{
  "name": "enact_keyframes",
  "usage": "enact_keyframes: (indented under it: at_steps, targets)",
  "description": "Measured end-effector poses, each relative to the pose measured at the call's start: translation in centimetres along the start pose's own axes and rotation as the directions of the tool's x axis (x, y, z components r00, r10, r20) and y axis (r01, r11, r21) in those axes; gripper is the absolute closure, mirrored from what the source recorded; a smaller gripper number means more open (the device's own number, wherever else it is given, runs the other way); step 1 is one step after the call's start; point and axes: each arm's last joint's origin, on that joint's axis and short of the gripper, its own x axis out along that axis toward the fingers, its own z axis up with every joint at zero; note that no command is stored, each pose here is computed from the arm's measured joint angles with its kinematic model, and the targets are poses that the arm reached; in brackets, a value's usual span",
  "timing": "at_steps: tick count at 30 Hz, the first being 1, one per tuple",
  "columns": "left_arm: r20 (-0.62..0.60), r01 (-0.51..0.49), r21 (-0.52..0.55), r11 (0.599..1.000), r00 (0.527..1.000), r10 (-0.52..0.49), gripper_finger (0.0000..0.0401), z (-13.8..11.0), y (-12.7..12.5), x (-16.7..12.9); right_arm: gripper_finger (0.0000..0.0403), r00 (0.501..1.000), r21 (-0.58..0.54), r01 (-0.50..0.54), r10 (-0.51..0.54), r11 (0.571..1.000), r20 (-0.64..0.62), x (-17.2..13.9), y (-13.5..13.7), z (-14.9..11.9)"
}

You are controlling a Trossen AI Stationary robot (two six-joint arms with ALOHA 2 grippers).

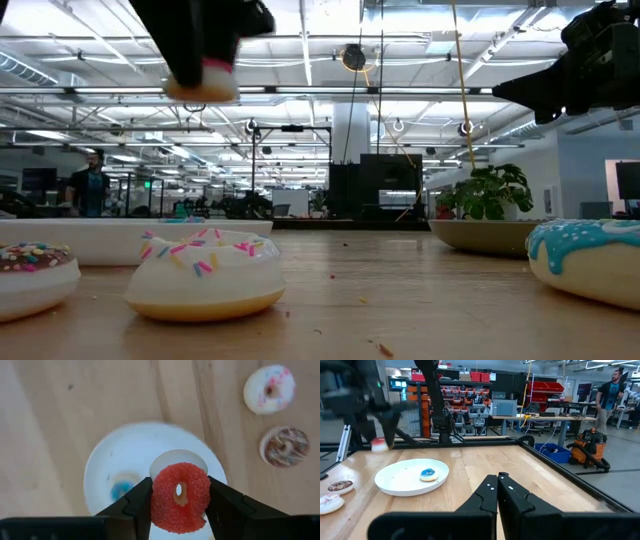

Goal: Pick & Place donuts
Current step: Put the small orange donut on the white plate

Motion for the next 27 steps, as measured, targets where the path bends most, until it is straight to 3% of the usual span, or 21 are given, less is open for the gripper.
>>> enact_keyframes:
  at_steps: [7, 16, 27]
  targets:
    - [-0.022, 0.044, -0.011, 0.999, 0.999, -0.044, 0.0240, -0.2, 2.6, 4.4, 0.0403, 1.000, -0.008, 0.000, 0.000, 1.000, 0.000, 0.0, 0.0, 0.0]
    - [0.017, 0.099, -0.018, 0.995, 0.995, -0.099, 0.0240, -0.8, 3.9, 8.1, 0.0403, 1.000, 0.000, 0.002, -0.002, 1.000, 0.020, 0.0, 0.0, 0.2]
    - [0.022, 0.069, -0.063, 0.996, 0.997, -0.068, 0.0238, -1.4, 4.5, 9.8, 0.0403, 1.000, 0.000, 0.003, -0.003, 1.000, 0.020, 0.0, 0.0, 0.2]
